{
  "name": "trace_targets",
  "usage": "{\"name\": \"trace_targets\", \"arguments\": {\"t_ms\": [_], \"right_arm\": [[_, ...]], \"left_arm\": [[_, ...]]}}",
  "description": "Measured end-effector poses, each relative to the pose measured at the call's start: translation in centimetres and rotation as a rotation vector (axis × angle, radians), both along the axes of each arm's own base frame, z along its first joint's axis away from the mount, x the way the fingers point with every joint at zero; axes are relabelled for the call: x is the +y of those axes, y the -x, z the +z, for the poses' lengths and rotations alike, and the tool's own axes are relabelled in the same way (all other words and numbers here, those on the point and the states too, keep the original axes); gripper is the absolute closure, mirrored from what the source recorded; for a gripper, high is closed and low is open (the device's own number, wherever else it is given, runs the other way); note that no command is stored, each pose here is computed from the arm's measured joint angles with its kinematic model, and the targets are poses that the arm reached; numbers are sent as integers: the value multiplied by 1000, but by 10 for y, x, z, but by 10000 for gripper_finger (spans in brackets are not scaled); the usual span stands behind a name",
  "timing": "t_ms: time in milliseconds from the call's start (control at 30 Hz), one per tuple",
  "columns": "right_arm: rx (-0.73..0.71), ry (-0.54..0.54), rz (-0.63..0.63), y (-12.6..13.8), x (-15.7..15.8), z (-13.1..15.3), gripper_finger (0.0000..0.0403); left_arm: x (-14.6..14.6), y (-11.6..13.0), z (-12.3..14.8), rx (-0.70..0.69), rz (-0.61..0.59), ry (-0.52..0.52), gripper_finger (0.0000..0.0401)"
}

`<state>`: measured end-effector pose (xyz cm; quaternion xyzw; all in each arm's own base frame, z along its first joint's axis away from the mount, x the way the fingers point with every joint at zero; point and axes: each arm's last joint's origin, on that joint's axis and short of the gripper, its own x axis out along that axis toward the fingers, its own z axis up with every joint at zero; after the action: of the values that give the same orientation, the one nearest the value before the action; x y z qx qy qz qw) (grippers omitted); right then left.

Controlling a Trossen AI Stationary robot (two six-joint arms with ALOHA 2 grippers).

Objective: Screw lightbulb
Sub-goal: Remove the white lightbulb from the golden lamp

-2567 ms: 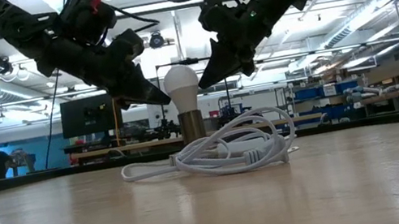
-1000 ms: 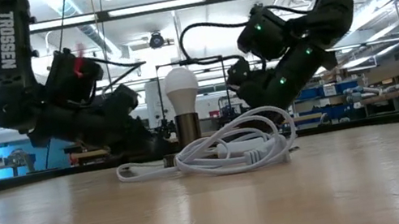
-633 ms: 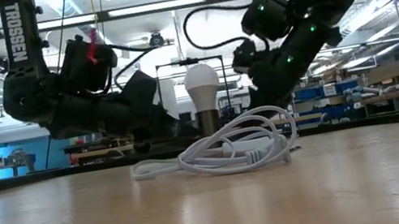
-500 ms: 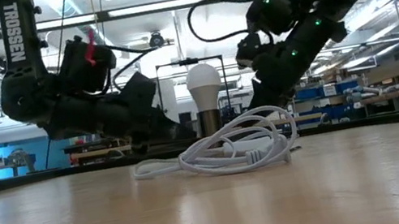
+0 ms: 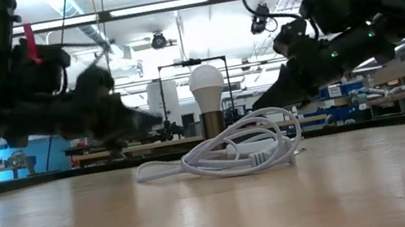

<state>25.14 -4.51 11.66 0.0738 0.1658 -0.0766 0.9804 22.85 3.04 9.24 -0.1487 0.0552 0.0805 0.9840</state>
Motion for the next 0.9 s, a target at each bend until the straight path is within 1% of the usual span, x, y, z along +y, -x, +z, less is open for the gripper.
{"name": "trace_targets", "arguments": {"t_ms": [67, 133, 167, 333, 433, 567, 700, 767, 833, 900], "right_arm": [[-22, -55, 2, 0, 1, 1, 393], [-31, -72, 18, -1, 1, 2, 388], [-39, -75, 31, -2, 1, 3, 386], [-53, -44, 91, -3, 7, 6, 390], [-59, -29, 113, -4, 12, 6, 398], [-77, -38, 98, -5, 14, 10, 389], [-86, -39, 88, -7, 15, 16, 366], [-76, -43, 93, -11, 16, 19, 357], [-46, -44, 85, -13, 17, 22, 351], [3, -45, 65, -16, 17, 22, 344]], "left_arm": [[0, 3, 4, -21, -14, -1, 401], [-2, 8, 1, -3, -49, -2, 401], [-3, 7, 4, -16, -62, -14, 401], [-4, 14, 13, -50, -69, -52, 401], [-5, 20, 24, -101, -73, -63, 401], [-6, 24, 34, -143, -94, -60, 401], [-7, 19, 31, -96, -98, -47, 401], [-6, 15, 27, -43, -94, -41, 401], [-5, 6, 24, 8, -93, -36, 401], [-5, 0, 23, 41, -92, -52, 401]]}}
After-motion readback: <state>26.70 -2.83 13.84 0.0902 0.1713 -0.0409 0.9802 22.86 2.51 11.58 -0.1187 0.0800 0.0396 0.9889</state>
